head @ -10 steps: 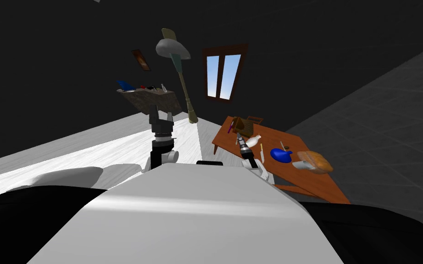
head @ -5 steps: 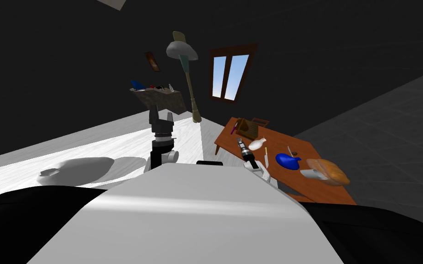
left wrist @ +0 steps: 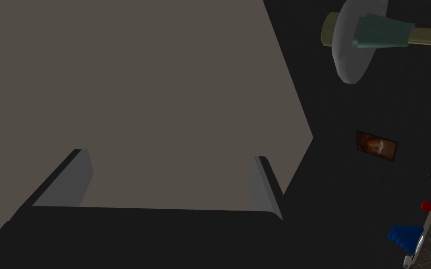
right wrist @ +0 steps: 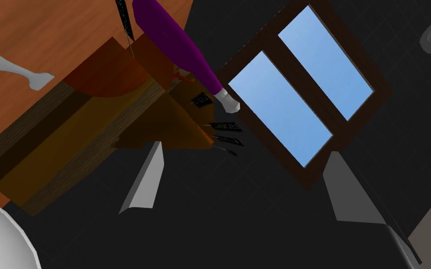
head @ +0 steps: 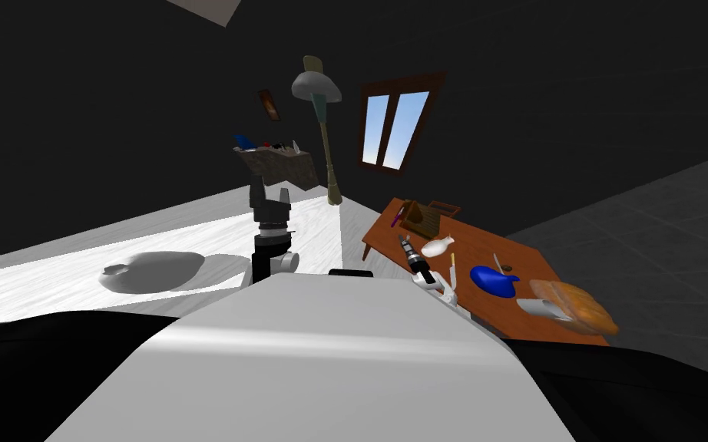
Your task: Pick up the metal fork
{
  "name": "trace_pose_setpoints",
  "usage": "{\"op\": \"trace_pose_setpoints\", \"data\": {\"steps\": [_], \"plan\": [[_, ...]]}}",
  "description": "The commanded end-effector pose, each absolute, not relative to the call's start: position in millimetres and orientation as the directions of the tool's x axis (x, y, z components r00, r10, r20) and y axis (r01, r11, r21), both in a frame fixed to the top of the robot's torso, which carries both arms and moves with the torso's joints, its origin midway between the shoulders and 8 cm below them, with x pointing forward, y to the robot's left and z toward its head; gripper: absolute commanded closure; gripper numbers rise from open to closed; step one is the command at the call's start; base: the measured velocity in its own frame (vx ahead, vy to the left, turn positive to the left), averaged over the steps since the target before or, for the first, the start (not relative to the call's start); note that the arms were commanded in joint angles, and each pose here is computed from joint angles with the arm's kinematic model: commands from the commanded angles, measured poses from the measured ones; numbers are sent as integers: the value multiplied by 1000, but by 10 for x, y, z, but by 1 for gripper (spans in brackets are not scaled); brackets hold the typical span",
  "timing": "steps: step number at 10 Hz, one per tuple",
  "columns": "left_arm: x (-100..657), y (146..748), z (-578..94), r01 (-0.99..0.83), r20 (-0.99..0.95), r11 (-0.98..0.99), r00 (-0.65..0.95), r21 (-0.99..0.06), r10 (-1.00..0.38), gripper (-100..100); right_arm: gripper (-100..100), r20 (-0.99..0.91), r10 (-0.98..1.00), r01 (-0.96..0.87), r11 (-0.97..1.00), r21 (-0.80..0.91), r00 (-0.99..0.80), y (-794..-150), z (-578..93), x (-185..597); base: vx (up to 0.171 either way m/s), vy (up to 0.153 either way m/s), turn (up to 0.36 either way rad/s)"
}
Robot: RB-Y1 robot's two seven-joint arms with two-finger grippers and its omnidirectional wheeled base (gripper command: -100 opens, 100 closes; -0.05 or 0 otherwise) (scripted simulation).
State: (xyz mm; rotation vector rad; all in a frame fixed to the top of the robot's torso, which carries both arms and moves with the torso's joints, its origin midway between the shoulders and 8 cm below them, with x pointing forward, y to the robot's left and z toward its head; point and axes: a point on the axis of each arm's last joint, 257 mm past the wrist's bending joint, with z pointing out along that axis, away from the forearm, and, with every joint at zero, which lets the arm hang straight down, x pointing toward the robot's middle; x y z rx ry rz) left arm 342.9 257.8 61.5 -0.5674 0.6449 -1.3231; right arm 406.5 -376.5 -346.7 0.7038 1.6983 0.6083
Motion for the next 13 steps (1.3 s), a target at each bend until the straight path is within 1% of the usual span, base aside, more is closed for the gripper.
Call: {"op": "trace_pose_setpoints", "data": {"steps": [1,3,4,6,9,11,12,13], "plan": [[3429,2578,615,691,-105,162,124,-705,-987,0,-100,-687,694,195,719,667,-213,-3964,-3694,3948,17,4,251],[3429,2579,615,691,-105,162,124,-705,-987,0,-100,-685,695,221,719,659,-221,-4035,-3808,3886,14,-1,26],[3429,2579,615,691,-105,162,124,-705,-987,0,-100,-703,666,252,745,617,-248,-4185,-3927,3816,13,8,204],[3429,2579,615,691,-105,162,124,-705,-987,0,-100,-699,667,283,744,606,-257,-4272,-4053,3732,17,1,60],[3429,2579,615,691,-105,162,124,-705,-987,0,-100,-723,612,363,784,503,-321,-4669,-4351,3473,26,7,191],[3429,2579,615,691,-105,162,124,-705,-987,0,-100,-716,614,396,780,484,-332,-4777,-4480,3351,25,-1,33],[3429,2579,615,691,-105,162,124,-705,-987,0,-100,-722,588,432,794,428,-364,-4983,-4600,3195,27,12,181],[3429,2578,615,691,-105,162,124,-705,-987,0,-100,-719,589,447,791,418,-370,-5034,-4654,3131,31,9,148]]}}
